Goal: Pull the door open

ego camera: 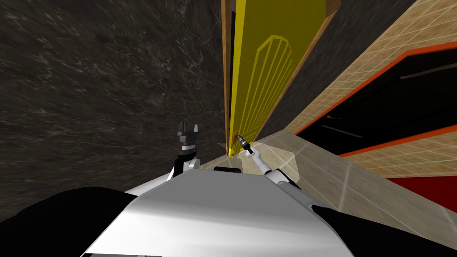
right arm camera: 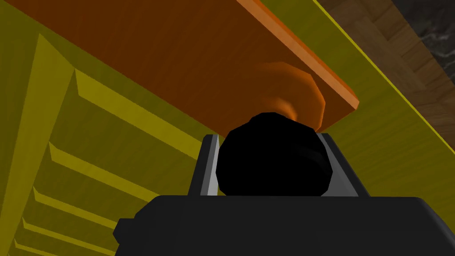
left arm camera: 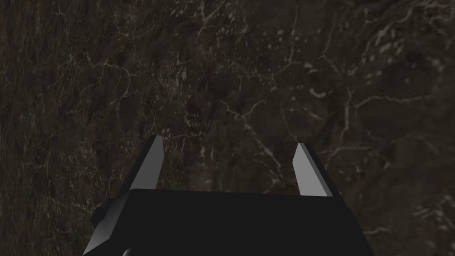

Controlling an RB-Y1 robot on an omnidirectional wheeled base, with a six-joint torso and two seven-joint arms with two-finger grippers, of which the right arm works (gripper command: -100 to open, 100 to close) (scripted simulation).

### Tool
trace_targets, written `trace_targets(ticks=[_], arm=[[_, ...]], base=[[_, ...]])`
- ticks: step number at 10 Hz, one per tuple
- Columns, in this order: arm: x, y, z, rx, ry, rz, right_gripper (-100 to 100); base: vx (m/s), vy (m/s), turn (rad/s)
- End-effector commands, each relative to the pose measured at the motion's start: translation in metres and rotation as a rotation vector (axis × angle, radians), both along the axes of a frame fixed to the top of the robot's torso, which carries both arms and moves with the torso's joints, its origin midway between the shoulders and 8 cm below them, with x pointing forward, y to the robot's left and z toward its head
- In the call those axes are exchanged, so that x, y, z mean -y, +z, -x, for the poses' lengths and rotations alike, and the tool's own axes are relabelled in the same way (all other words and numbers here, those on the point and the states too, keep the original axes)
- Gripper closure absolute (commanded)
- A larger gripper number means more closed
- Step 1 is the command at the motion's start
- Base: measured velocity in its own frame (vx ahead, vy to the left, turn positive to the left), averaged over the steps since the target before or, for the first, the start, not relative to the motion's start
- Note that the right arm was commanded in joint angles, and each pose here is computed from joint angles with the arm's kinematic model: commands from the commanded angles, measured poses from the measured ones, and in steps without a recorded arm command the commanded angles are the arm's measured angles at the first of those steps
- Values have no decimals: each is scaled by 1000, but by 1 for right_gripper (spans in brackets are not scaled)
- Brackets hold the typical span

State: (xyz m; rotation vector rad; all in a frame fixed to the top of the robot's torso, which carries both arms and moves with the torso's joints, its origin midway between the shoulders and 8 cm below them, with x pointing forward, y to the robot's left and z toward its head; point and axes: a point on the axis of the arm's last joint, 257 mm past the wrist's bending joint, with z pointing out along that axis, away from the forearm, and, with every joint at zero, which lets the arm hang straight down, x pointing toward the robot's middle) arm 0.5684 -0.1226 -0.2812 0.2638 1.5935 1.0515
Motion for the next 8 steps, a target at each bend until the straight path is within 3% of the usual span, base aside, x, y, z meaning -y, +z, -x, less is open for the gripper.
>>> trace_targets(ticks=[1,7,8], arm=[[-11,0,4,-31,18,-64,100],[-15,2,3,-127,21,-251,100],[-15,2,3,-129,22,-256,100]], base=[[-21,-29,29],[-31,-33,34],[-25,-22,21]])
